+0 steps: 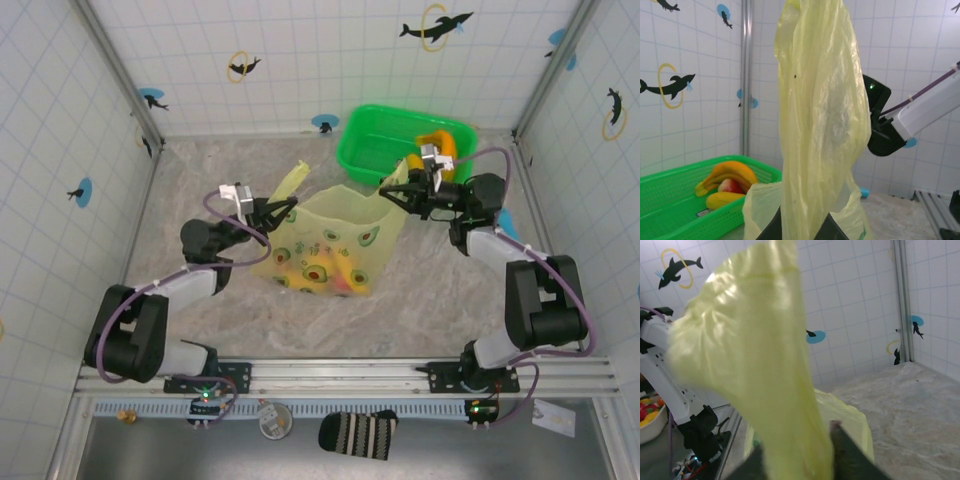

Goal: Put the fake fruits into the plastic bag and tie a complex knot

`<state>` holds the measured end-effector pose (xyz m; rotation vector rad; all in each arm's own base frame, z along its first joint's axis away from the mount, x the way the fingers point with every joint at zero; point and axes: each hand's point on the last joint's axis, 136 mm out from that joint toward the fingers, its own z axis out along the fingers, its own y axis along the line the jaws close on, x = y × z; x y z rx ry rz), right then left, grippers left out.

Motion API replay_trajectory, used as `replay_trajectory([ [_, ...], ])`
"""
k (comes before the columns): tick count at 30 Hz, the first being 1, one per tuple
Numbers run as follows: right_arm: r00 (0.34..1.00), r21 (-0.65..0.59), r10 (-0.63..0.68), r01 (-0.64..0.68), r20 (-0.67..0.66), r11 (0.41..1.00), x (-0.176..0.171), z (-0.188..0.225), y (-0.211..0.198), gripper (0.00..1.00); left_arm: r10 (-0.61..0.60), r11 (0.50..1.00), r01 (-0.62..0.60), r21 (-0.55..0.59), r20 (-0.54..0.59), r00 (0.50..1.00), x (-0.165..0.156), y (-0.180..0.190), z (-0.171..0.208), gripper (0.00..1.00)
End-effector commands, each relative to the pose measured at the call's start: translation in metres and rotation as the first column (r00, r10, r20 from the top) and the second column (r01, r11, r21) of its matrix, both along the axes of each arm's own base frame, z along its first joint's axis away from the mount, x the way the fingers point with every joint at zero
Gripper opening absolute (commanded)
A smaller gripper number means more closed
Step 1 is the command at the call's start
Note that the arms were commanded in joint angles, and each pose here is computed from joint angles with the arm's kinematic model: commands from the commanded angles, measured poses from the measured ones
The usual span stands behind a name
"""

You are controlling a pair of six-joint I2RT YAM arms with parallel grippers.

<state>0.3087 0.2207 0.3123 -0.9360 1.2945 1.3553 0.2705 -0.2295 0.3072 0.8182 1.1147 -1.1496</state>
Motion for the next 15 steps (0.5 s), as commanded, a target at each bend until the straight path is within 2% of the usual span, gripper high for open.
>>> replay_trajectory([
  [1, 1.0, 0.026, -0.025, 0.025, 0.01, 0.999, 0.004, 0.006, 0.008, 0.0, -0.051, 0.995, 0.058, -0.082, 0.081, 0.995, -0.016, 0.004, 0.028, 0.0],
  [6, 0.991, 0.069, -0.117, 0.113, 0.061, 0.991, 0.013, 0.03, 0.014, 0.0, -0.063, 0.993, 0.069, -0.098, 0.065, 0.996, -0.02, 0.001, 0.027, 0.0],
  [8, 0.979, 0.008, -0.189, 0.188, 0.072, 0.982, 0.023, 0.031, 0.018, 0.0, -0.042, 0.994, 0.047, -0.099, 0.057, 0.998, -0.019, 0.0, 0.027, 0.0],
  [10, 0.942, -0.087, -0.313, 0.324, 0.12, 0.942, 0.035, 0.029, 0.019, 0.0, -0.004, 0.996, 0.009, -0.093, 0.055, 0.998, -0.017, -0.001, 0.026, 0.0],
  [12, 0.878, -0.168, -0.442, 0.471, 0.182, 0.866, 0.042, 0.033, 0.019, 0.0, 0.037, 0.997, -0.033, -0.067, 0.064, 0.997, -0.017, -0.005, 0.025, 0.0],
  [15, 0.797, -0.218, -0.582, 0.604, 0.159, 0.767, 0.048, 0.046, 0.009, 0.0, 0.122, 0.992, -0.123, -0.002, 0.106, 0.987, -0.014, -0.013, 0.02, 0.0],
])
